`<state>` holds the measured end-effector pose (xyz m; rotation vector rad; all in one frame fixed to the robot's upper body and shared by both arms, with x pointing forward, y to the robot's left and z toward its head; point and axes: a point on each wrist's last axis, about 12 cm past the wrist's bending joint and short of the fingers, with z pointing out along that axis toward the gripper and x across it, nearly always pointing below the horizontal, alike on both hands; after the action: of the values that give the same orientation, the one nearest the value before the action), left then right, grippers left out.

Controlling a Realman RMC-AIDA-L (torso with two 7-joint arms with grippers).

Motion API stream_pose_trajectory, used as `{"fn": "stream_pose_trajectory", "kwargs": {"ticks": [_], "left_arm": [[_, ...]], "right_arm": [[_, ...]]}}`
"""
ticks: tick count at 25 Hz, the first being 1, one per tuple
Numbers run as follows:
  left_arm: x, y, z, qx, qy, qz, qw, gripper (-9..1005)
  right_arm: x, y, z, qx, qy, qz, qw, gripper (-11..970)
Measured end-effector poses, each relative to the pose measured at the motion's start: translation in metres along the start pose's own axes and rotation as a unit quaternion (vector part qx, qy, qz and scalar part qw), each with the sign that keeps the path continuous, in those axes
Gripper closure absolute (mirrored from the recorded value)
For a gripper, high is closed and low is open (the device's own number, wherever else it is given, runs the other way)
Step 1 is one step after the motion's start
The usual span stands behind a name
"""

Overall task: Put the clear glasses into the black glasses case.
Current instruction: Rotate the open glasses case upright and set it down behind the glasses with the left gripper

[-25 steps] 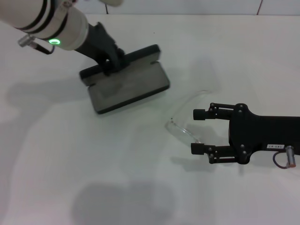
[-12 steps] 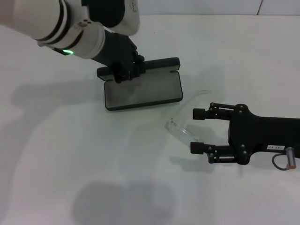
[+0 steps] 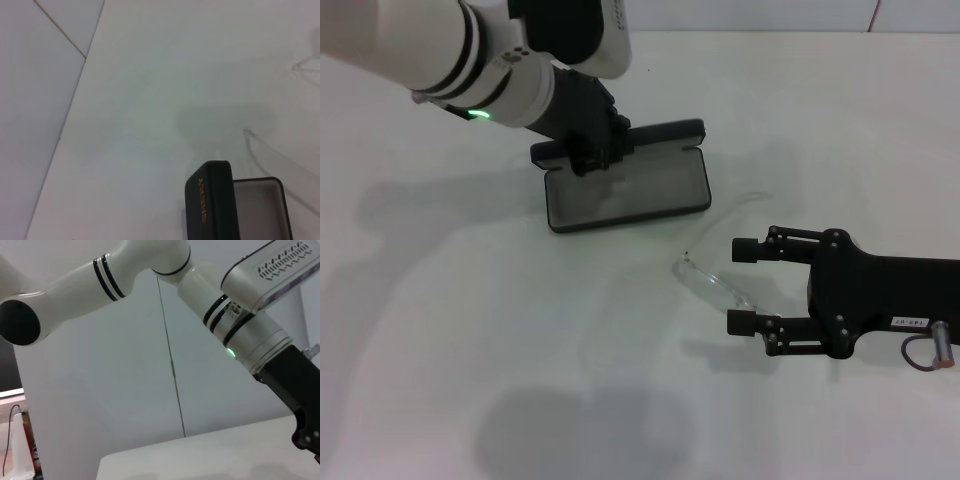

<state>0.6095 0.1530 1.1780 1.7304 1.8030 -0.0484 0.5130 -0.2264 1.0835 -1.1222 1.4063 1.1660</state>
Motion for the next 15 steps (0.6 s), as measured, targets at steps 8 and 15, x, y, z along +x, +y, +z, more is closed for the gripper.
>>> {"fn": "stream_pose_trajectory", "kwargs": {"ticks": [8, 15], "left_arm": [[-0.0043, -0.0103, 0.0079, 0.015, 0.017, 0.021, 1.000, 733], [-0.0049, -0.0094, 0.0067, 0.008, 0.013, 0.007, 1.000, 709]], "right_arm": [[-0.0007, -0.0004, 0.0007, -0.001, 0.000, -0.002, 1.000, 211], [-0.0006, -0.0004, 0.0005, -0.001, -0.001, -0.001, 1.000, 212]]}}
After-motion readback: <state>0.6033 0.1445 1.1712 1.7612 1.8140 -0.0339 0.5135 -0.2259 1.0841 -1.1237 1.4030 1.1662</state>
